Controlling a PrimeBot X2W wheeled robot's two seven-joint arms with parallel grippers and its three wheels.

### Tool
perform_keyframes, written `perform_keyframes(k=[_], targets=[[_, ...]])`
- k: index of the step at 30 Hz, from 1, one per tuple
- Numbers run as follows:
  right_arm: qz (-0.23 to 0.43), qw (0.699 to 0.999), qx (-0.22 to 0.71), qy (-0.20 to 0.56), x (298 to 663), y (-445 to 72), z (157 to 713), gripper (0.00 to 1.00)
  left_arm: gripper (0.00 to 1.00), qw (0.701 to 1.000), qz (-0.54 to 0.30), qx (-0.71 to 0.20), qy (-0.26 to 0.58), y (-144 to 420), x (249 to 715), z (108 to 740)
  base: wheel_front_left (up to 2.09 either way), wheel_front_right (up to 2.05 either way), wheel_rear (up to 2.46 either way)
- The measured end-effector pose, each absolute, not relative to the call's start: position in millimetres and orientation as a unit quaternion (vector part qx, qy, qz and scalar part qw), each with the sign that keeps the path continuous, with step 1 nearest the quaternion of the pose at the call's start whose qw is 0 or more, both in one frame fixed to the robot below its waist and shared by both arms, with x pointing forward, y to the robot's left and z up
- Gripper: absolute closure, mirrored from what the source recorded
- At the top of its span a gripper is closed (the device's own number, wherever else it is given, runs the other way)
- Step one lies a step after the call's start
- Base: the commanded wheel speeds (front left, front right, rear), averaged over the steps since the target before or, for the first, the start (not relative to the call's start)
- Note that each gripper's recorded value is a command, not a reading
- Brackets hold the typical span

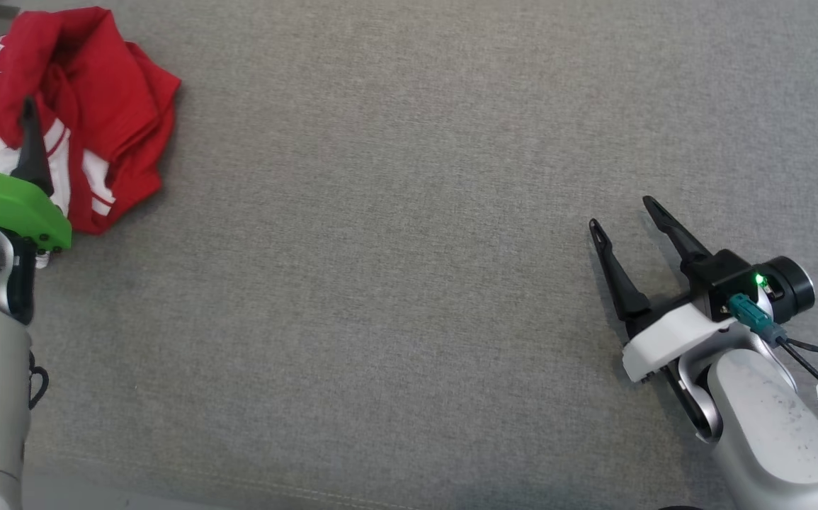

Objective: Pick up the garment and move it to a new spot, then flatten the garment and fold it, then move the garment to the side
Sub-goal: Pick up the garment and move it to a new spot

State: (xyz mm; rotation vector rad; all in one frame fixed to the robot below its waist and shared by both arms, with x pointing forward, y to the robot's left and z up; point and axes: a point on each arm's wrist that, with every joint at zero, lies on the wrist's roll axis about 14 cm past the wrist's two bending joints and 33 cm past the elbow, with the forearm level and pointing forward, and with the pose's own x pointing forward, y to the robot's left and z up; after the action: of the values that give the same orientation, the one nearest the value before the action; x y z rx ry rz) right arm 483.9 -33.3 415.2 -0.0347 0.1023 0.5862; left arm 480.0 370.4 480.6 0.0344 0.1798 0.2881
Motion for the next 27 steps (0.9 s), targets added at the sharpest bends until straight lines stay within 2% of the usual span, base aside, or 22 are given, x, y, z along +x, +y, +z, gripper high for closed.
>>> perform_keyframes(k=[8, 9, 10, 11, 17, 27], targets=[[0.261, 0.964, -0.013, 0.055, 491.5, -54.2, 407.1, 0.0, 0.0, 0.971, 0.171, 0.014, 0.168, 381.3, 496.5, 435.3, 0.0, 0.0, 0.0], [0.255, 0.965, -0.011, 0.057, 491.8, -57.8, 405.8, 0.0, 0.21, 0.971, 0.168, 0.012, 0.172, 378.1, 500.1, 431.9, 0.0, 0.0, 0.0], [0.25, 0.966, -0.01, 0.06, 491.6, -61.2, 404.3, 0.0, 0.75, 0.97, 0.165, 0.01, 0.176, 375.1, 503.1, 428.1, 0.0, 0.0, 0.0], [0.246, 0.967, -0.01, 0.062, 491.4, -64.1, 403.1, 0.0, 1.0, 0.969, 0.166, 0.008, 0.18, 373.7, 504.7, 424.5, 0.0, 0.0, 0.0], [0.228, 0.972, -0.003, 0.063, 489.1, -73.1, 406.8, 0.0, 1.0, 0.969, 0.167, 0.009, 0.183, 369.4, 507.9, 422.2, 0.0, 0.0, 0.0], [0.206, 0.977, 0.024, 0.047, 465.5, -73.5, 435.4, 0.0, 1.0, 0.994, 0.089, 0.06, 0.035, 338.4, 543.6, 538.0, 0.0, 0.0, 0.0]])
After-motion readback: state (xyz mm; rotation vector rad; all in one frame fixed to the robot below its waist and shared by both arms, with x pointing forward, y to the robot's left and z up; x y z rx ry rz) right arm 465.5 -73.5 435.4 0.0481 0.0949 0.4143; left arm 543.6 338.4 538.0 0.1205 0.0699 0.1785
